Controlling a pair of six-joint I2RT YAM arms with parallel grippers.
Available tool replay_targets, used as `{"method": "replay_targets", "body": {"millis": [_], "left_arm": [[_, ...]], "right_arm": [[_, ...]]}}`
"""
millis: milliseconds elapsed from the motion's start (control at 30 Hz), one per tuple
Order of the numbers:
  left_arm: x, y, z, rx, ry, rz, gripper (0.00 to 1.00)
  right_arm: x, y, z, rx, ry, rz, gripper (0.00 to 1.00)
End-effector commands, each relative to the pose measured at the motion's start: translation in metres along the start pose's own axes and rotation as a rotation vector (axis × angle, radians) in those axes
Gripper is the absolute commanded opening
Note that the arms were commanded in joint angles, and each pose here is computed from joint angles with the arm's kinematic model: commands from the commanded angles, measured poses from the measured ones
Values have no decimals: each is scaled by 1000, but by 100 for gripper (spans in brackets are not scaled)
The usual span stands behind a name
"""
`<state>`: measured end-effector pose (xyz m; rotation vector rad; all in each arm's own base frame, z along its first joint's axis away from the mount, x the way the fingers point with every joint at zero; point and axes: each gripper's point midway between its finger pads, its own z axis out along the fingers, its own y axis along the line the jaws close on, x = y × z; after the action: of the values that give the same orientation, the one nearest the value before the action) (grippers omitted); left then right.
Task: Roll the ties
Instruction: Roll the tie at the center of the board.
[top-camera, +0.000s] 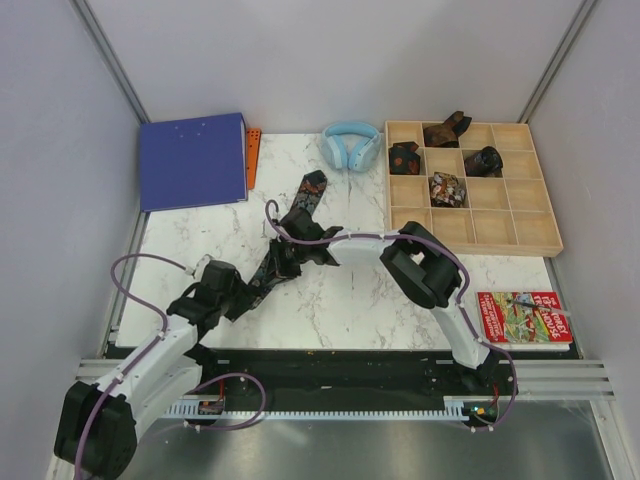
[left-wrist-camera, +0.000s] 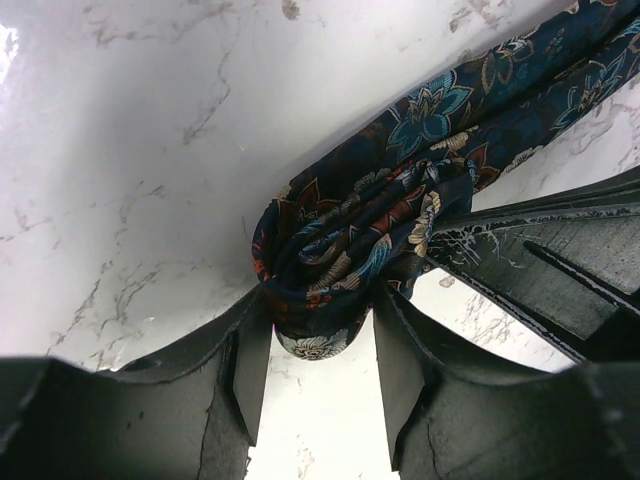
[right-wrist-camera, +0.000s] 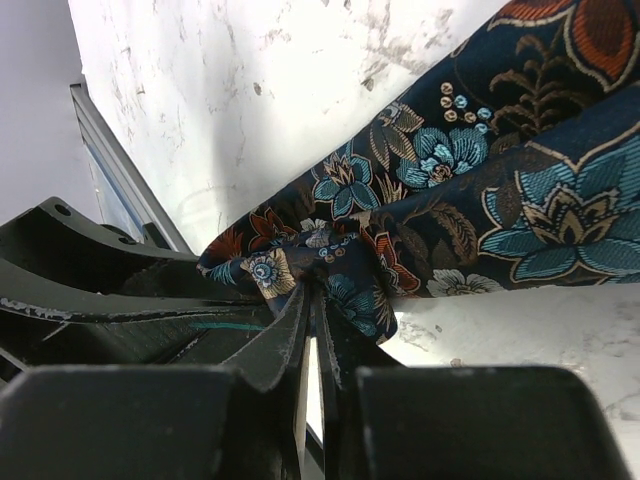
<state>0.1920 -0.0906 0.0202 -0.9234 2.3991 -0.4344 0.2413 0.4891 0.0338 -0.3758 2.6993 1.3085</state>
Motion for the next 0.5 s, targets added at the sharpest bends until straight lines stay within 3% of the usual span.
{"method": "replay_targets", "body": {"millis": [0,133,233,467], "left_arm": [[-5,7,10,-41,-43,-2,50],[-6,2,10,-23,-41,15,25],[-6,-7,6,-1,-20,52,15],[-8,-16,-18,-12,15,38,9]], "right_arm": [[11,-30,5,71,22,26,13],[12,-32,4,74,24,28,12],[10,-31,2,72,19,31,12],[-2,-18,-6,87,-16,54,13]]}}
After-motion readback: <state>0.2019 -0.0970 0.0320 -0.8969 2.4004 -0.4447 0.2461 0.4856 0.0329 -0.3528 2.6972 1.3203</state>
